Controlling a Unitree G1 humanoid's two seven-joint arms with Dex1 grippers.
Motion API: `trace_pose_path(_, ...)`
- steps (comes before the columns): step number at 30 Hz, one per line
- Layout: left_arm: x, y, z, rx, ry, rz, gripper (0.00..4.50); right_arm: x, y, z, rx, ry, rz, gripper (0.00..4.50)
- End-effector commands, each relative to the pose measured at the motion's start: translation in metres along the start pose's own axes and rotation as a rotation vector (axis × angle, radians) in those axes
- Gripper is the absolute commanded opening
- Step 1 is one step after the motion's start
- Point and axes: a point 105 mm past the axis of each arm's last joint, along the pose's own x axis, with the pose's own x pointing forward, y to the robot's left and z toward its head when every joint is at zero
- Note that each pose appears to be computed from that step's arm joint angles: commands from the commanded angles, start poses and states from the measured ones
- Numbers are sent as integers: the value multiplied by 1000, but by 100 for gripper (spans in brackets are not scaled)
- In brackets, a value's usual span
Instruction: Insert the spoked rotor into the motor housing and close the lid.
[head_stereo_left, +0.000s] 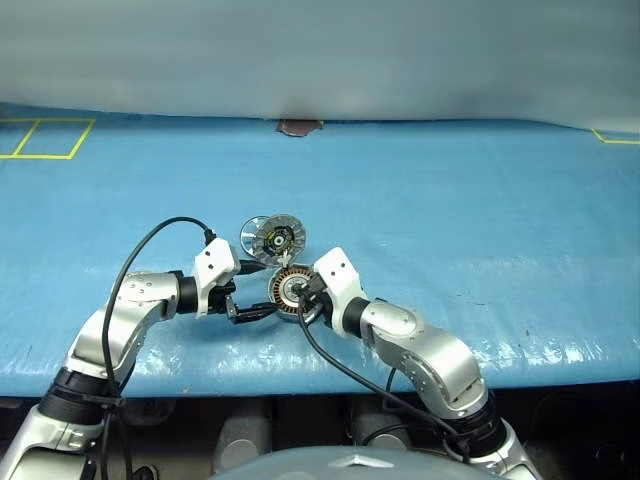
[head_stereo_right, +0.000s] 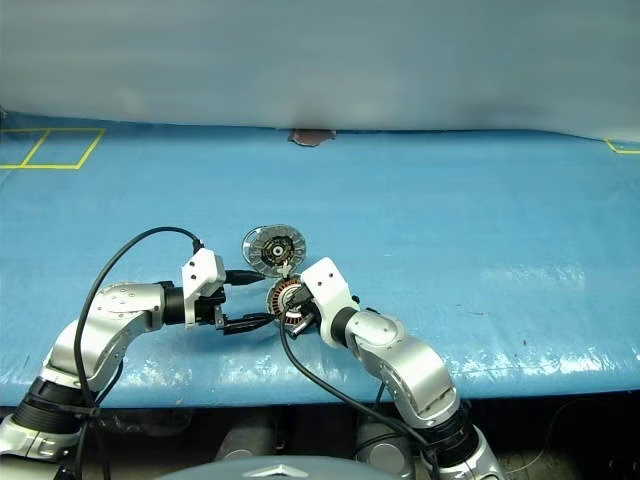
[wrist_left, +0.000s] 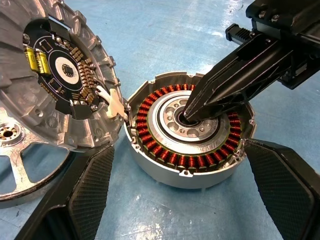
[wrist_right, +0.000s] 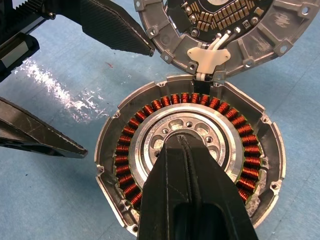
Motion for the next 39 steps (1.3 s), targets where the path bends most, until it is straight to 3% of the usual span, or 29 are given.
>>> trace_pose_path(1, -3, 0, 12, 23, -39, 1, 450, -3, 9, 16, -34, -56, 31, 4)
trace_pose_path(16, -5, -2, 10, 14, -38, 6, 450, 5, 0, -9, 21, 14, 13, 4)
trace_pose_path(29, -7, 2, 16, -51, -101, 26, 450, -17, -3, 39, -44, -152, -21, 4)
trace_pose_path(39, -15, 11, 13, -136, -125, 67, 450, -37, -26, 47, -20, -202, -140, 4)
